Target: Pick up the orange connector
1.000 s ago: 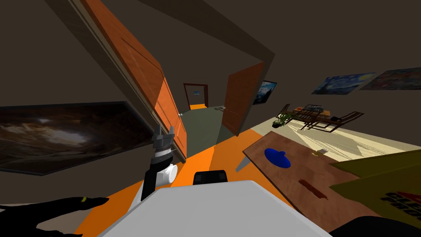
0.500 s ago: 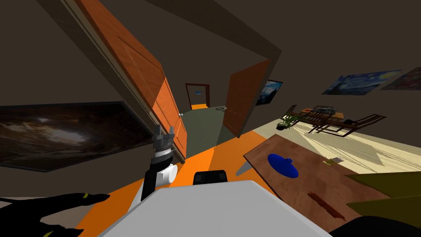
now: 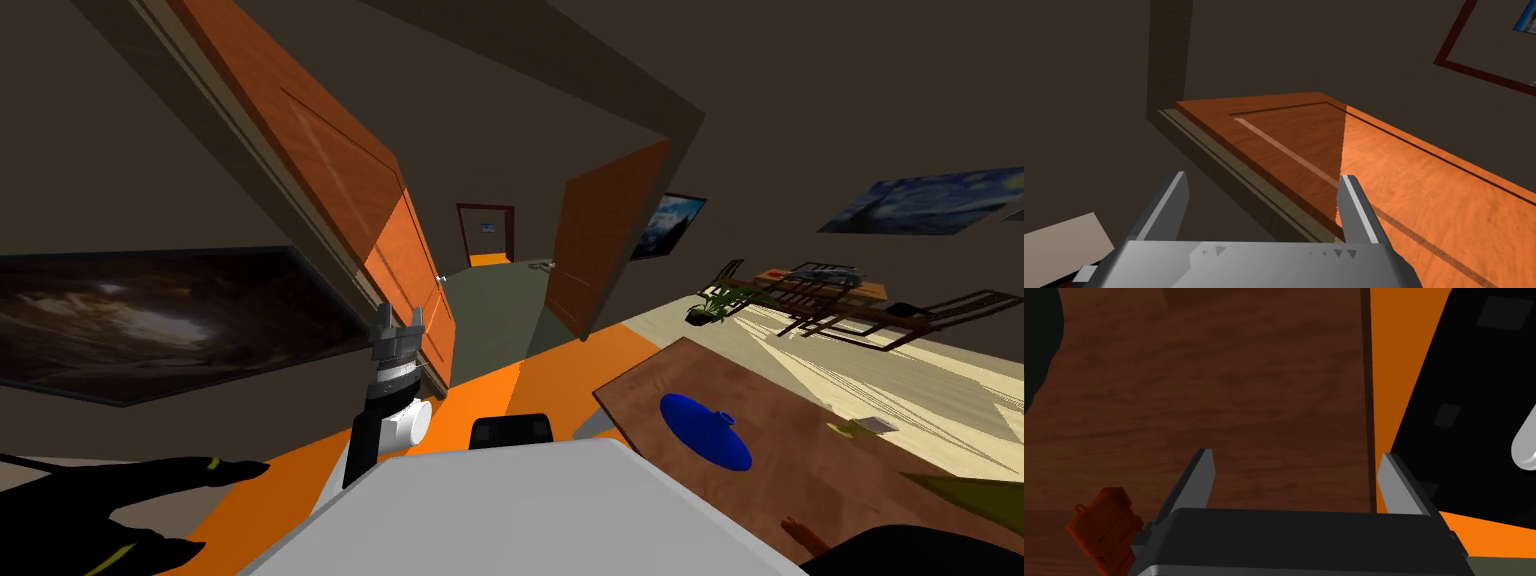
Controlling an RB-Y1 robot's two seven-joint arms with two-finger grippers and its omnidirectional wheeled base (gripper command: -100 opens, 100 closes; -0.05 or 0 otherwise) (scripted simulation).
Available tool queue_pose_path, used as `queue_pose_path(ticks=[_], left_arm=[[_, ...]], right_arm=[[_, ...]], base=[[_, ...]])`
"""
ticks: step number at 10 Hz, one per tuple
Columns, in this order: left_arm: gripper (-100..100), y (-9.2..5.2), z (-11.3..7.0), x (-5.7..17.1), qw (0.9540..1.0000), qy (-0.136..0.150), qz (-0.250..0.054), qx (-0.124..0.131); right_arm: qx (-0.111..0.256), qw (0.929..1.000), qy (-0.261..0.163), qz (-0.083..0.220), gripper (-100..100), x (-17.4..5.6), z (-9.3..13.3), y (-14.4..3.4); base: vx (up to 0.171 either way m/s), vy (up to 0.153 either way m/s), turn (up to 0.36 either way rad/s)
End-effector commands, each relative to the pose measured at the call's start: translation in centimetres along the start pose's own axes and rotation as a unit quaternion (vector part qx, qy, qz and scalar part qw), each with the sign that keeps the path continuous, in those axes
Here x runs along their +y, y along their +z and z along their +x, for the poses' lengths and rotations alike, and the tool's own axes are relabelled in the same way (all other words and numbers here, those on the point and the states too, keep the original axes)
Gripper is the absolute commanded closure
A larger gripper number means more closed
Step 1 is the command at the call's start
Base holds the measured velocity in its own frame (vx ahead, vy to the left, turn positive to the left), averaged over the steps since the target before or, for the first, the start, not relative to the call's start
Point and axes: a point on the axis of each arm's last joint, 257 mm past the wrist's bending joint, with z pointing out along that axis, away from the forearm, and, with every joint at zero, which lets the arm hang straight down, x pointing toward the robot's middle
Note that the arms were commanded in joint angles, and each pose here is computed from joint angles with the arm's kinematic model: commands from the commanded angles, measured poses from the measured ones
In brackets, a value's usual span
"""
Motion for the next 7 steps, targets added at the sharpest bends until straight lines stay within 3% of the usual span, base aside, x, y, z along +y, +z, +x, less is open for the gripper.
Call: queue_pose_path(ticks=[1,2,4,6,7], left_arm=[[0,0.0,0.0,0.0,1.0,0.0,0.0,0.0],[0,0.0,0.0,0.0,1.0,0.0,0.0,0.0],[0,0.0,0.0,0.0,1.0,0.0,0.0,0.0],[0,0.0,0.0,0.0,1.0,0.0,0.0,0.0],[0,0.0,0.0,0.0,1.0,0.0,0.0,0.0]], right_arm=[[0.013,0.9999,-0.005,0.008,-100,-0.9,1.2,-0.4],[0.027,0.9995,-0.016,0.01,-100,-1.4,2.3,-0.7],[0.056,0.9979,-0.029,0.017,-100,-2.4,4.7,-1.3],[0.064,0.9972,-0.037,0.007,-100,-1.4,5.3,-0.7],[0.063,0.9972,-0.04,-0.002,-100,-0.6,5.2,-0.2]], base=[[0.103,-0.133,0.093],[0.082,-0.146,0.172],[0.144,-0.251,0.163],[0.15,-0.233,0.153],[0.141,-0.125,0.117]])
